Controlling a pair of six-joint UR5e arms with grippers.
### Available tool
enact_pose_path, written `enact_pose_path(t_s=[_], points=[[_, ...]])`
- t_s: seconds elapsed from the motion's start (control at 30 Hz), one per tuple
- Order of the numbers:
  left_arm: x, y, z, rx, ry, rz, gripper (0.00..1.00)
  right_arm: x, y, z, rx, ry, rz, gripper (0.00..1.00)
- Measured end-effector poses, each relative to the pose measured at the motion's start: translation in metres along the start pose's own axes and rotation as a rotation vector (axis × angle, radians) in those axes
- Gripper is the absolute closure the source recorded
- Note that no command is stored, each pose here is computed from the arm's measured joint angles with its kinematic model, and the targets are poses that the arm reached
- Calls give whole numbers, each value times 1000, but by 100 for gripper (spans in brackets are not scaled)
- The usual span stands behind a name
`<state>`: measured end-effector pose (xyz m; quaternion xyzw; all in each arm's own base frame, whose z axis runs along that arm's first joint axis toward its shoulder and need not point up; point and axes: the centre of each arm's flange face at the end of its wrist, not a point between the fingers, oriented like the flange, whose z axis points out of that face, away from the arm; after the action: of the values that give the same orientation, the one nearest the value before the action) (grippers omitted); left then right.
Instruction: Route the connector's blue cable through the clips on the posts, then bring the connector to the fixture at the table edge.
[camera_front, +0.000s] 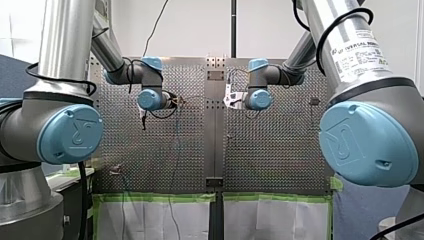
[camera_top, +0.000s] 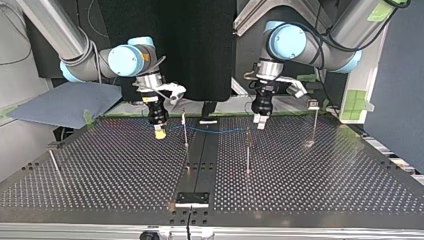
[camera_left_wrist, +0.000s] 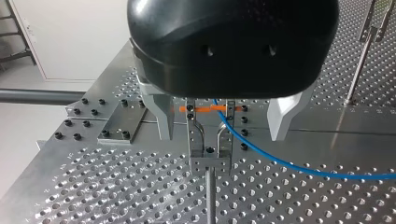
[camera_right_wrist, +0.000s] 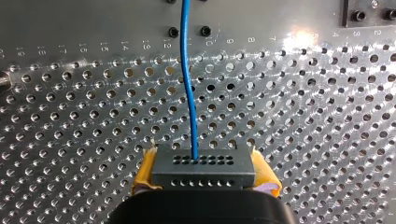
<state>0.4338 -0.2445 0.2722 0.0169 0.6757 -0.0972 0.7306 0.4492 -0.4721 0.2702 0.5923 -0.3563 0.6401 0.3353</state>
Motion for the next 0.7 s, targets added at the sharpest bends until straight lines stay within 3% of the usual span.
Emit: enact_pose_path(t_s=[0.7], points=[[0,-1,0,2,-4,7,0,-1,1,0,-2,-4,2,100]])
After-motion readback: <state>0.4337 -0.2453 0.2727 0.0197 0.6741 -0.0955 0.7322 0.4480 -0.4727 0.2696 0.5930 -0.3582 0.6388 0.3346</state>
